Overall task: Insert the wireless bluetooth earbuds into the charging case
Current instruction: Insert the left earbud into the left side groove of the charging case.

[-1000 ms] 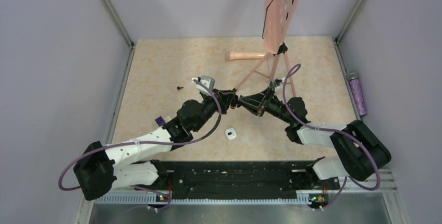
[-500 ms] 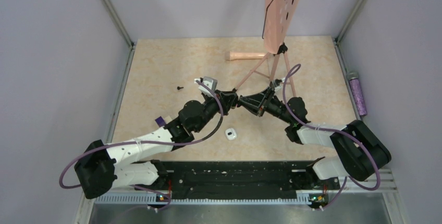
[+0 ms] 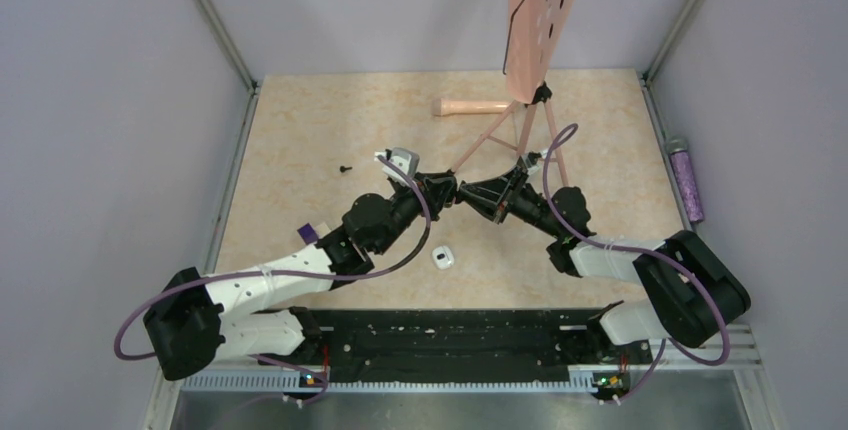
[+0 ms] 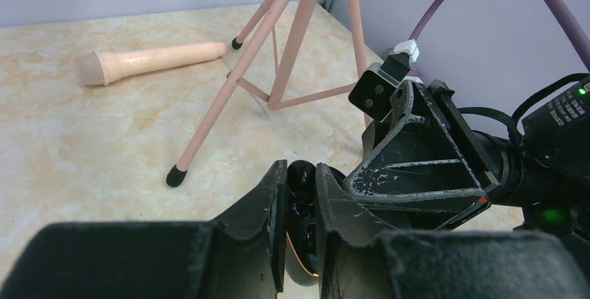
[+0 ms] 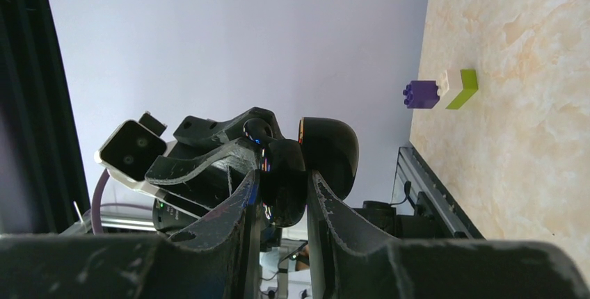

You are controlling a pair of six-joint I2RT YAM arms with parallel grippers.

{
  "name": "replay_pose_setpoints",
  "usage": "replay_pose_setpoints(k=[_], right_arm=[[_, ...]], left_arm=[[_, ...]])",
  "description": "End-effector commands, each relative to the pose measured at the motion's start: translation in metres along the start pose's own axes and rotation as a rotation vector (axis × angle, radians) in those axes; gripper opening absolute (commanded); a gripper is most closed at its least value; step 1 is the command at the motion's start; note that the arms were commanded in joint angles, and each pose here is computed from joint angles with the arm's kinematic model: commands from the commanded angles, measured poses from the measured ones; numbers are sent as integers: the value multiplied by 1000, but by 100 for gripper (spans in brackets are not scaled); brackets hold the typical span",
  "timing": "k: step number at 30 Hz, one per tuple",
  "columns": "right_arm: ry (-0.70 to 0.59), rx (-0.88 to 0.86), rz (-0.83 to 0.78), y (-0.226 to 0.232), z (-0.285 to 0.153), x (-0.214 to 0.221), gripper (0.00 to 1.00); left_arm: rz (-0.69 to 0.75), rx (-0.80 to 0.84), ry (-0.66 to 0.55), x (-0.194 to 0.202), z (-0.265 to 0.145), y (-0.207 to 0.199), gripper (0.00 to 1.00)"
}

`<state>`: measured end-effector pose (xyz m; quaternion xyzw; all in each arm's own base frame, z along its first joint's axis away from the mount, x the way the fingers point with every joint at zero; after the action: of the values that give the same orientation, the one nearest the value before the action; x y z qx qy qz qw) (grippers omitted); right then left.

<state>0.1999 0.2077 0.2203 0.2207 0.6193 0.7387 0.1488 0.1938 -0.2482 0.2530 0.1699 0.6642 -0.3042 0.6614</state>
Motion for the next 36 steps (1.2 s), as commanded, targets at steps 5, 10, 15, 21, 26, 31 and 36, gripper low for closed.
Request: replay_pose_setpoints(k=[5, 10, 15, 21, 26, 31, 36], right_arm=[[19, -80, -30, 17, 0, 6, 0], [19, -79, -29, 17, -1, 6, 0], [25, -80, -30, 17, 0, 7, 0], [32, -88, -35, 19, 1, 7, 0], [38, -86, -31, 19, 1, 8, 0], [43, -85, -26, 20, 1, 9, 0], [46, -83, -24, 19, -1, 10, 0]], left_arm=[[57, 4, -47, -12, 4, -4, 10], [62, -11, -60, -13, 3, -3, 10], [71, -21, -61, -12, 3, -2, 10], [75, -15, -62, -11, 4, -3, 10], [82, -8, -64, -10, 6, -4, 11], [95, -7, -60, -8, 7, -4, 11], [118, -15, -53, -6, 6, -2, 11]])
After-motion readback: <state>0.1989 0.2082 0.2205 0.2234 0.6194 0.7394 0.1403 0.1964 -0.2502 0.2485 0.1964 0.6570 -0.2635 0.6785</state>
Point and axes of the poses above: each gripper's point midway between its finger pads, its own z axis out along the fingers, its own y axis along the line the jaws close on, x = y × z, the point moved 9 cm from there along -z, back along the fingers, and after that the axes turned 8 degrees about z, right-handed, at the moved point
